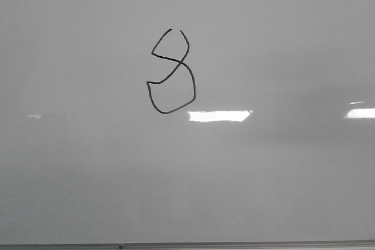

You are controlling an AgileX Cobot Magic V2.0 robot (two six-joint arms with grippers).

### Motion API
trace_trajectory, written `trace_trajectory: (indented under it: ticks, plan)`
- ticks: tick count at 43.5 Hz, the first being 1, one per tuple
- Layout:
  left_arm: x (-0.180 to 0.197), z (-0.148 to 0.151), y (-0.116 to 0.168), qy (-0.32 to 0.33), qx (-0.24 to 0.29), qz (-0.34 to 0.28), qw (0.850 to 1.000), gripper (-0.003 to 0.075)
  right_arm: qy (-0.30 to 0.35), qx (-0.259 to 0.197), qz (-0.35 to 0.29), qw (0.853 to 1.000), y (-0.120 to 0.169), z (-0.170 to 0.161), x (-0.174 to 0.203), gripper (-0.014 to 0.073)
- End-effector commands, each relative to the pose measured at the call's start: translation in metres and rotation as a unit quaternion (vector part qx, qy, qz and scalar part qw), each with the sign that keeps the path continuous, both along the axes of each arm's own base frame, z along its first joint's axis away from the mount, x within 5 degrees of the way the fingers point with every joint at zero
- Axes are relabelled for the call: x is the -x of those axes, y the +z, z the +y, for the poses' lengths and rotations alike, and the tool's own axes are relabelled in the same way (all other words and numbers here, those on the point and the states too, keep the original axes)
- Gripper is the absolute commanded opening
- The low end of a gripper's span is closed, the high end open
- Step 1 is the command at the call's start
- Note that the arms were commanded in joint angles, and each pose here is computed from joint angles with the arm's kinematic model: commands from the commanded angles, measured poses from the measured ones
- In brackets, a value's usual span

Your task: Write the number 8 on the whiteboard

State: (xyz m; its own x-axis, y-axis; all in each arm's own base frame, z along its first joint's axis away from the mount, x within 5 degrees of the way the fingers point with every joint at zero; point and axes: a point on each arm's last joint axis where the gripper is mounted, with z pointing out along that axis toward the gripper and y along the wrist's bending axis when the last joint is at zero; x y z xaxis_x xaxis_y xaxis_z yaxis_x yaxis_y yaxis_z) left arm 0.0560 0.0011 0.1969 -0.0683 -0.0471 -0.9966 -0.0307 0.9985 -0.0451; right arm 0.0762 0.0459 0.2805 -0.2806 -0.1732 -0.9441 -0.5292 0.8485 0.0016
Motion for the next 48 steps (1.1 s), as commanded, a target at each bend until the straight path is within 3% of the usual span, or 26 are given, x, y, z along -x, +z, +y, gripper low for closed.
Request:
trace_trajectory:
  ticks: [1, 4, 9, 13, 18, 23, 48]
  plan:
    - [0.000, 0.001, 0.004, 0.004, 0.004, -0.040, 0.999, -0.0021, -0.043, -0.010, -0.050, 0.998, 0.011, -0.006, -0.005, -0.0059]
    - [0.000, 0.001, 0.004, 0.004, 0.004, -0.040, 0.999, -0.0021, -0.114, -0.008, -0.105, 0.988, 0.010, -0.019, -0.005, -0.0059]
    - [0.000, 0.001, 0.004, 0.004, 0.004, -0.040, 0.999, -0.0021, -0.226, -0.046, -0.209, 0.950, -0.008, -0.040, 0.011, -0.0059]
    - [0.000, 0.001, 0.004, 0.004, 0.004, -0.040, 0.999, -0.0021, -0.246, -0.055, -0.232, 0.940, -0.025, -0.043, 0.015, -0.0059]
    - [0.000, 0.001, 0.004, 0.004, 0.004, -0.040, 0.999, -0.0021, -0.264, -0.077, -0.207, 0.939, -0.053, -0.045, 0.015, -0.0059]
    - [0.000, 0.001, 0.004, 0.004, 0.004, -0.040, 0.999, -0.0021, -0.281, -0.069, -0.183, 0.940, -0.073, -0.047, 0.015, -0.0059]
    - [0.000, 0.001, 0.004, 0.004, 0.004, -0.040, 0.999, -0.0021, -0.281, -0.057, -0.167, 0.943, -0.081, -0.047, 0.021, -0.0059]
